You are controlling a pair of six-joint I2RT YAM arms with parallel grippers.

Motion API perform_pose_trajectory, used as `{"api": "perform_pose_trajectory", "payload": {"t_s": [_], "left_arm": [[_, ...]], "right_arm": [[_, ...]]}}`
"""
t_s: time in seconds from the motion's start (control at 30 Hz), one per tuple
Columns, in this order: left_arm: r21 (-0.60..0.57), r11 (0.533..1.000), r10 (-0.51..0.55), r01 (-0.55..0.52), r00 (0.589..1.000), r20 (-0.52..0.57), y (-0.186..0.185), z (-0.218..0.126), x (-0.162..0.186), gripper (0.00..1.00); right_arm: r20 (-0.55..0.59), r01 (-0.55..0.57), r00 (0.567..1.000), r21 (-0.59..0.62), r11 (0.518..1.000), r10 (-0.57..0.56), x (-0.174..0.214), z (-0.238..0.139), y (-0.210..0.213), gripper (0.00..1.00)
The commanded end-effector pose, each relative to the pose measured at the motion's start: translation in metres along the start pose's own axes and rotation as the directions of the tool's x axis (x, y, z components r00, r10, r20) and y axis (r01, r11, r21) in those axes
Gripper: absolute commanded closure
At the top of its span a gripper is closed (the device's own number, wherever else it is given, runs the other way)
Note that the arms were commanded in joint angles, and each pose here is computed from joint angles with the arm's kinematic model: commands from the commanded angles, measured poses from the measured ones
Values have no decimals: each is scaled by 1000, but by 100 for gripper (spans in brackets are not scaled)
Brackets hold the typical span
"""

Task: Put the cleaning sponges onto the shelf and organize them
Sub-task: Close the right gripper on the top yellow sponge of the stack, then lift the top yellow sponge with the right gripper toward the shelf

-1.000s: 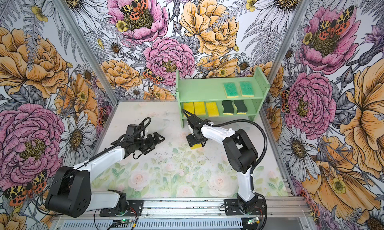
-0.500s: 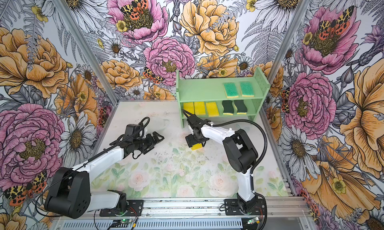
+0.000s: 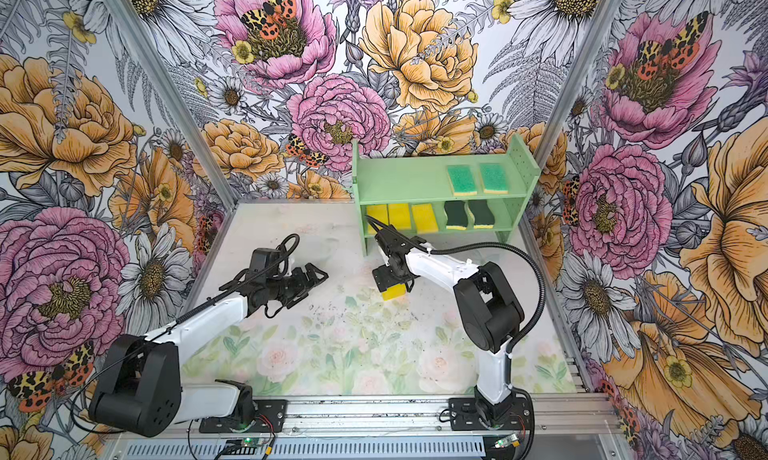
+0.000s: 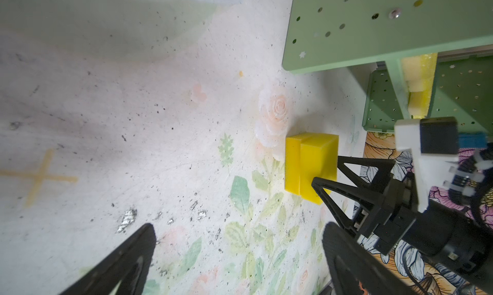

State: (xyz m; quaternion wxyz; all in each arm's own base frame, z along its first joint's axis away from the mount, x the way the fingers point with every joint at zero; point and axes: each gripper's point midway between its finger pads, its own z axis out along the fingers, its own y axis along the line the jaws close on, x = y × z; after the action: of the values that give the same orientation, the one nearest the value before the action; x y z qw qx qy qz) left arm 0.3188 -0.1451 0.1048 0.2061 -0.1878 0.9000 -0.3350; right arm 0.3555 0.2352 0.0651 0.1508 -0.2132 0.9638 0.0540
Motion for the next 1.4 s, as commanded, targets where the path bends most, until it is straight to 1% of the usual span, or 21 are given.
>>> {"api": "perform_pose_trajectory", "payload": {"t_s": [0.0, 0.3, 0.6, 0.77, 0.93, 1.2, 1.37], "left_arm": [[28, 1000, 4, -5, 1000, 24, -6, -5, -6, 1], [22, 1000, 3, -3, 1000, 21, -4, -4, -3, 1], [18, 1000, 1, -1, 1000, 20, -2, -3, -4, 1], [20, 1000, 2, -3, 1000, 18, -2, -3, -3, 1], [19, 1000, 1, -2, 1000, 21, -2, -3, -4, 1], [22, 1000, 5, -5, 1000, 14, -2, -2, -2, 1], [23, 1000, 7, -7, 1000, 17, -2, -2, -3, 1]], "right_arm": [[29, -9, 1000, 23, 1000, 8, -2, -14, -6, 9], [20, -9, 1000, 37, 999, 8, 2, -12, -7, 11], [29, -8, 1000, 38, 999, 6, 2, -18, -7, 23], [43, -8, 999, 36, 999, 7, 1, -24, -7, 32], [52, -3, 999, 34, 999, 1, -1, -32, -7, 37], [59, 19, 998, 18, 1000, -20, -7, -58, -3, 41], [92, 36, 995, 9, 999, -37, -18, -97, -1, 42]]}}
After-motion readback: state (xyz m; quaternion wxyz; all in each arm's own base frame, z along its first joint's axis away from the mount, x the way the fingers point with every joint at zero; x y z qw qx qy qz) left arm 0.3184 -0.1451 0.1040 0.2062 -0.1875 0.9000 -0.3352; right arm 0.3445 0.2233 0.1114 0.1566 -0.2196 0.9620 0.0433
